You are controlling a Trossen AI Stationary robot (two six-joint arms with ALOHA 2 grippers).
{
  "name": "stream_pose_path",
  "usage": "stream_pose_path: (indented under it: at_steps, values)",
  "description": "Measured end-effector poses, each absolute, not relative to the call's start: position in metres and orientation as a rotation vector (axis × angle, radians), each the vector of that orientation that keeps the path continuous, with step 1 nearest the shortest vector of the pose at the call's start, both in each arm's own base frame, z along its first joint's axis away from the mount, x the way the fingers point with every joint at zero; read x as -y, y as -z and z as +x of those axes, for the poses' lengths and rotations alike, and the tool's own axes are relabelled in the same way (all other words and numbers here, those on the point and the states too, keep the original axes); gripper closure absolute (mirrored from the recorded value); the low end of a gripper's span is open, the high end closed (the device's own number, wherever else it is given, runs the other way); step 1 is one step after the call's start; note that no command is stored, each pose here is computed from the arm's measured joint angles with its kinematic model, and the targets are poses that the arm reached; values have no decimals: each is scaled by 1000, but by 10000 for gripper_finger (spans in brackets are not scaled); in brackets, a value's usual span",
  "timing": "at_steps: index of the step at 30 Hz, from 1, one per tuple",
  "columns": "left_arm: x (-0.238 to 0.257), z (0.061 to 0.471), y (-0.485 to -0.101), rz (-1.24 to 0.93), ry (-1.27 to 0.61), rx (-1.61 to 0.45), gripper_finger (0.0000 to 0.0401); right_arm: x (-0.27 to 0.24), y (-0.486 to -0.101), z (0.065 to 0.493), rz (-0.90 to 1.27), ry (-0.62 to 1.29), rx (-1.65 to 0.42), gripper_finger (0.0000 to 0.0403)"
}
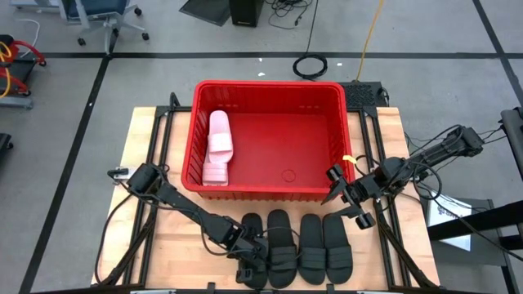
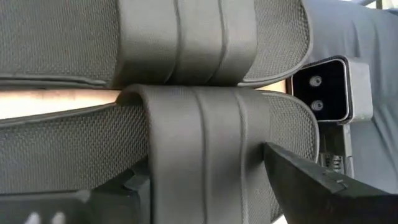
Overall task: Pick and place slides into bin
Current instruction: Put the black slide into the red bin
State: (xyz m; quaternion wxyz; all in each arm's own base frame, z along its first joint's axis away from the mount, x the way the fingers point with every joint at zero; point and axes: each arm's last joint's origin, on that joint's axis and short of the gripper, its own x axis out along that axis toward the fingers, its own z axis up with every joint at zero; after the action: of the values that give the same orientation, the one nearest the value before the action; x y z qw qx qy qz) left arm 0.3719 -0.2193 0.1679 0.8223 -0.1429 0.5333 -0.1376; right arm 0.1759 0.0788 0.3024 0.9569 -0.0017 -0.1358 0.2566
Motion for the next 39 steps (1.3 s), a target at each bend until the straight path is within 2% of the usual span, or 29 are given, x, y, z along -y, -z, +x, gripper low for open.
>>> stream_pose_path:
  at_steps: [9, 15, 32, 39]
  values:
    - [219, 372, -169, -284, 305, -1130, 286, -79, -302, 176, -4, -520, 276, 252]
    - [218, 373, -169, -258, 326, -1124, 335, -79, -302, 176, -4, -520, 276, 252]
    - [218, 373, -169, -155, 393, -1101, 395, -79, -302, 176, -4, -519, 276, 252]
    - [220, 370, -172, -156, 409, -1103, 387, -79, -302, 176, -9, -519, 277, 252]
